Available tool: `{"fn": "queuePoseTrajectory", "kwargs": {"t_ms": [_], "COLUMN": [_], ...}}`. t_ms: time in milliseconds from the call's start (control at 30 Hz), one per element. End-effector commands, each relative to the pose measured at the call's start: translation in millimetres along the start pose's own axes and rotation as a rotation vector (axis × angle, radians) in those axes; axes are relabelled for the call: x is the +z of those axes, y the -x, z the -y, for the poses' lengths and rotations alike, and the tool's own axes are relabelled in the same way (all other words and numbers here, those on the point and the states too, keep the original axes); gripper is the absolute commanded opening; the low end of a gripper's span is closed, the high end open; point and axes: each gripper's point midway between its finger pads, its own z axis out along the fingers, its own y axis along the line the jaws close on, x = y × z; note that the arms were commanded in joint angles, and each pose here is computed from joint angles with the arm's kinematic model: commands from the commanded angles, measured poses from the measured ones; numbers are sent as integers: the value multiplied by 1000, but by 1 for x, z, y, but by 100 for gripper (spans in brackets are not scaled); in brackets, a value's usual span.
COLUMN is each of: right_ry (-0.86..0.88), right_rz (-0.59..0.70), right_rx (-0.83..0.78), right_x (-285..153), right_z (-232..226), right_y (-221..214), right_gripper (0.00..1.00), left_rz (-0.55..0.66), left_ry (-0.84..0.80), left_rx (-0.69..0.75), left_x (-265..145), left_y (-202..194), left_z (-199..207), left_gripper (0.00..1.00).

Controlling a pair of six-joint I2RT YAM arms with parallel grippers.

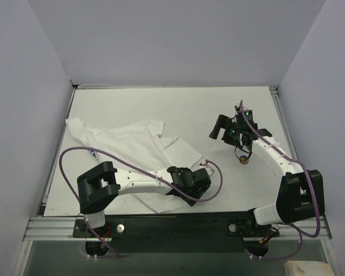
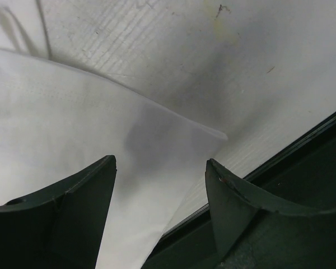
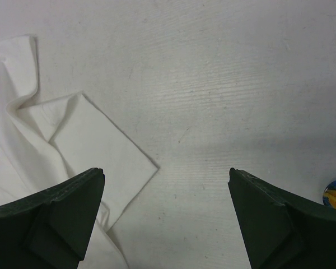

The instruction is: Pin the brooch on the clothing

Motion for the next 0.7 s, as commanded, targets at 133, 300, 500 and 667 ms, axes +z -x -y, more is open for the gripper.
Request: {"fn": "queuePoseTrajectory", "kwargs": {"t_ms": [133,300,500,667], "right_ry": [-4,-6,-5,-4], "right_rz": [-8,-9,-9,-7], "right_rx": [12,9,9,1], "right_x": [-1,-1,-1,-3], "right_z": [1,1,1,1], "right_y": [3,3,4,5], "right_gripper": [100,100,100,100], "left_rz": [48,19,-23,4], "left_ry": [-103,-121,-97,-16], "left_rx": [-30,-30,-30,-44], "left_x": [11,22,35,28], "left_y": [15,3,-11,-4], "left_z": [36,41,38,19], "left_gripper": [69,67,41,0]}}
